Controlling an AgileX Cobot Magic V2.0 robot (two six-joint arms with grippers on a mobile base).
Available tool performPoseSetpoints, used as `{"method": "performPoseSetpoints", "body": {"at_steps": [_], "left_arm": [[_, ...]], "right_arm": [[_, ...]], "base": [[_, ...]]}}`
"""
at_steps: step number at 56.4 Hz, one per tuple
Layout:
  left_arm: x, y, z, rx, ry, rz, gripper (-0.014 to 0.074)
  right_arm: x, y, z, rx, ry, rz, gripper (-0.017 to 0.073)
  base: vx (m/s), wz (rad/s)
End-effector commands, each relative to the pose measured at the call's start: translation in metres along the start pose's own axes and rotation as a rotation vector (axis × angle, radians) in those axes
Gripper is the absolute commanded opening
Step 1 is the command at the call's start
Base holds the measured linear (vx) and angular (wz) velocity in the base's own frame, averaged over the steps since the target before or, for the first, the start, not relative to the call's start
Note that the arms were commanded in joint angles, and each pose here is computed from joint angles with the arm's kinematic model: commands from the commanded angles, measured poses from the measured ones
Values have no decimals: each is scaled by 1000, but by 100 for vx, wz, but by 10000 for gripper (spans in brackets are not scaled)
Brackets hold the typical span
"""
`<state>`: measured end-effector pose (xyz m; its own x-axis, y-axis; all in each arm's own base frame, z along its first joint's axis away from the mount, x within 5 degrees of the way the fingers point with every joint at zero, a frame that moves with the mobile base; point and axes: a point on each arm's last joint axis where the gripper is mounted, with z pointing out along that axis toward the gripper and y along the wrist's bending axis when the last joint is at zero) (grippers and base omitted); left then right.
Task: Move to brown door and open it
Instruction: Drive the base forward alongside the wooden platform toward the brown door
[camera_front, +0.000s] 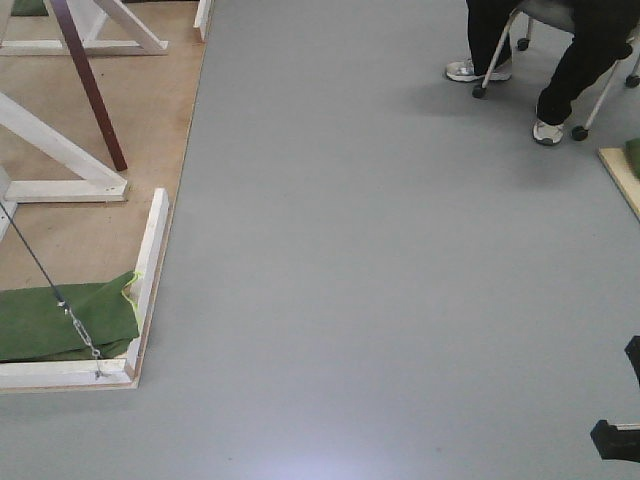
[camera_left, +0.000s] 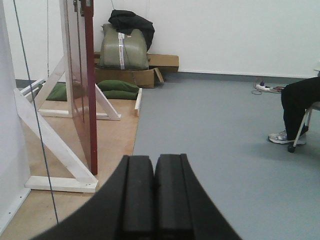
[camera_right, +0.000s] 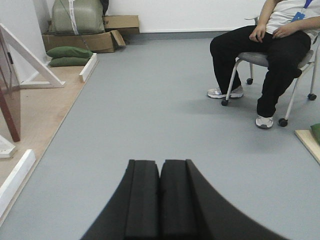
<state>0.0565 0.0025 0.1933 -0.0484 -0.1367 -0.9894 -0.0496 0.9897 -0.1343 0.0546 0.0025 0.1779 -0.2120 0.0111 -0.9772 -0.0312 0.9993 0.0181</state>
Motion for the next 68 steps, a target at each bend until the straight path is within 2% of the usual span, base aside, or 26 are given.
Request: {"method": "performPoseSetpoints", "body": {"at_steps": [1,68], "left_arm": [[-13,-2,-2,25,-102,-4,-3],[-13,-2,-2,25,-102,-4,-3]], "right_arm": [[-6,0,-1,6,-87,-6,0],[-6,0,-1,6,-87,-6,0]], "base": [[29,-5],[37,3]]}}
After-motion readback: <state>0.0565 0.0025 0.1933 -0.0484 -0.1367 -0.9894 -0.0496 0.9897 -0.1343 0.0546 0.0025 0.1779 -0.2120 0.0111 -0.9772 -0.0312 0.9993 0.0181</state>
